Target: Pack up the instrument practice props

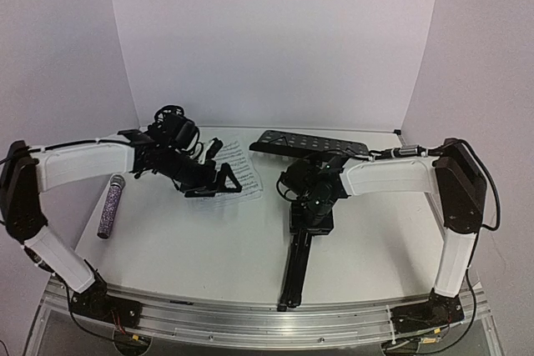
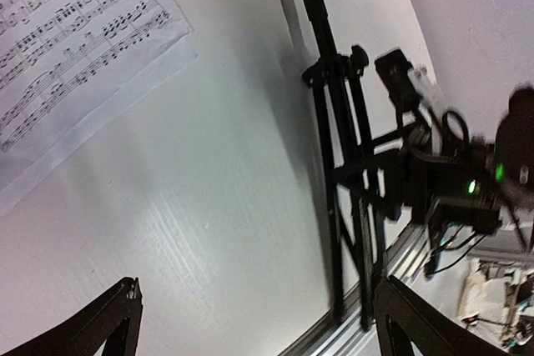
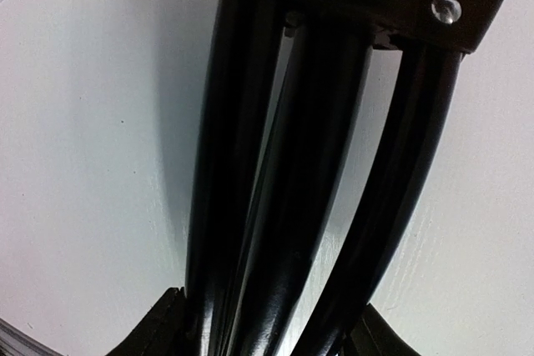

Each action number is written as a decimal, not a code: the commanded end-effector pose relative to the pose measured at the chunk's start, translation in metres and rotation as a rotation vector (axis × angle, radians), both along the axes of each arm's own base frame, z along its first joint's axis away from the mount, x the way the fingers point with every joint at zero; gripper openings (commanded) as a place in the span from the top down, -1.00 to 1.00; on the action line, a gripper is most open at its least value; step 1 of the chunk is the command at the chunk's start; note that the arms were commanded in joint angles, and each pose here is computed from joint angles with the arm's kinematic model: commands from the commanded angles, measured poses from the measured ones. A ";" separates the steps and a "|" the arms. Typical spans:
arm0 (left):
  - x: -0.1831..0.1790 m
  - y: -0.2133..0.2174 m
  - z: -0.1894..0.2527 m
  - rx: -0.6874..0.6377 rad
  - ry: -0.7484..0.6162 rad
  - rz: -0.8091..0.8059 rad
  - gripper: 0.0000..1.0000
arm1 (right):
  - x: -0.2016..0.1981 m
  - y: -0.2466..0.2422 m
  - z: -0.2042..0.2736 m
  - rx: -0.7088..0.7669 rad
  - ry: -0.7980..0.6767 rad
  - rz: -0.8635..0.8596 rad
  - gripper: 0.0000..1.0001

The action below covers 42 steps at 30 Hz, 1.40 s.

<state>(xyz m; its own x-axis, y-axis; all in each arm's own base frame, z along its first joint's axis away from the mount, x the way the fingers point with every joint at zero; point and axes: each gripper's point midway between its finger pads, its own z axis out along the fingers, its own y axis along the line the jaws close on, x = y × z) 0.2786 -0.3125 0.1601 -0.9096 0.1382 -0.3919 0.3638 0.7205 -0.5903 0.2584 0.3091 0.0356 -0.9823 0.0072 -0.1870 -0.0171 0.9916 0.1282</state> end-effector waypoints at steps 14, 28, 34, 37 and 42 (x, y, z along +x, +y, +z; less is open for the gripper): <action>0.005 0.130 0.014 0.131 -0.675 0.106 -0.97 | 0.010 -0.022 0.021 -0.028 -0.026 0.240 -0.51; 0.025 0.239 0.022 0.269 -0.961 0.374 -0.99 | 0.023 -0.071 0.136 0.038 -0.409 0.287 -0.96; 0.022 0.279 0.020 0.346 -1.038 0.529 -0.99 | 0.066 -0.159 0.135 0.052 -0.666 0.116 -0.97; 0.019 0.285 0.012 0.364 -1.019 0.550 -0.99 | 0.075 -0.204 0.123 0.024 -0.811 0.022 -0.97; 0.017 0.294 0.004 0.348 -0.982 0.612 -0.98 | 0.069 -0.254 0.104 -0.016 -0.963 -0.126 -0.97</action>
<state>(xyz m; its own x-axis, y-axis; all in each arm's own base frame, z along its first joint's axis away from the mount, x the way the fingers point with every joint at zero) 0.2936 -0.0290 0.1529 -0.2528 0.0597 -0.9657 0.1464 0.9890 0.0228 0.3054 0.0720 0.1024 -0.6487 0.0407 -0.7600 -0.0314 0.9963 0.0801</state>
